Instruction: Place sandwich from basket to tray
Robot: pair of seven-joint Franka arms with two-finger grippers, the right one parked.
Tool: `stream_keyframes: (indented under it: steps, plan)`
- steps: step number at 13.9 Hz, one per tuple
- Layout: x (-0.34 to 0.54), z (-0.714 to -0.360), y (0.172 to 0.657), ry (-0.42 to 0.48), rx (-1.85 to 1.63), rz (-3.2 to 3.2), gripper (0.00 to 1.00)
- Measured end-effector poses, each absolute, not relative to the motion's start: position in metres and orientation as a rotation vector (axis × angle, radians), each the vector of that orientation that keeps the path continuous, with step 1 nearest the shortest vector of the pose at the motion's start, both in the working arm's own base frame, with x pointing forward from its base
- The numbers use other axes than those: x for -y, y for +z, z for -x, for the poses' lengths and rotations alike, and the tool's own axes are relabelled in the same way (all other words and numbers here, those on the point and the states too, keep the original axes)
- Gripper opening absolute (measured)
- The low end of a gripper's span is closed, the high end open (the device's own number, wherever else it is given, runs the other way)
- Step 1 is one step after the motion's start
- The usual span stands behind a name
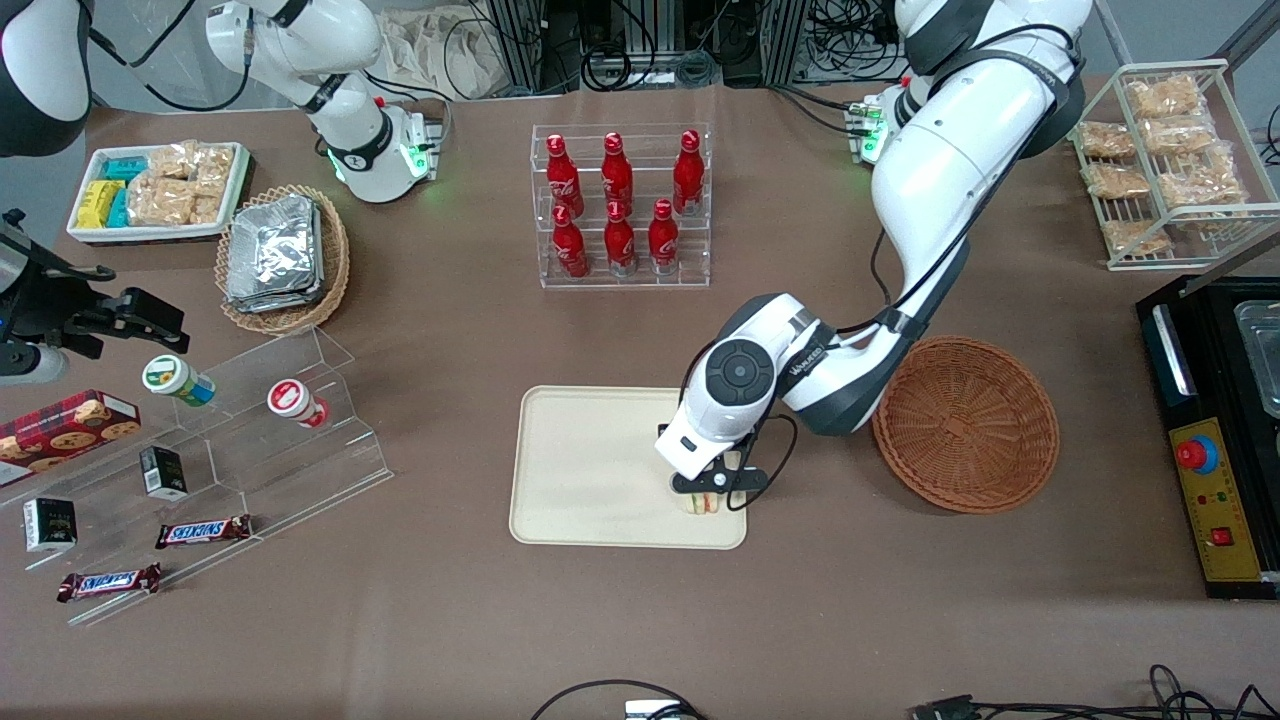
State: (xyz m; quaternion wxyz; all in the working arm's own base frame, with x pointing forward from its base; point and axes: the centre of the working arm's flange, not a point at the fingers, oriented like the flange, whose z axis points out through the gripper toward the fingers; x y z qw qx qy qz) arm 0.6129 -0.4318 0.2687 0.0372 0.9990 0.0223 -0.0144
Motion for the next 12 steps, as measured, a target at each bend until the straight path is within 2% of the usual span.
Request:
stream_keyframes:
  steps: [2, 3, 4, 5, 8, 12]
  plan:
    - [0.428, -0.612, 0.277, -0.062, -0.067, -3.096, 0.82]
    - [0.422, -0.609, 0.284, -0.115, -0.067, -3.145, 0.93]
    - [0.414, -0.603, 0.293, -0.180, -0.070, -3.202, 1.00]
    - [0.404, -0.599, 0.307, -0.222, -0.080, -3.248, 1.00]
    - [0.364, -0.586, 0.351, -0.183, -0.128, -3.284, 1.00]
    - [0.323, -0.511, 0.390, -0.098, -0.173, -3.314, 0.98]
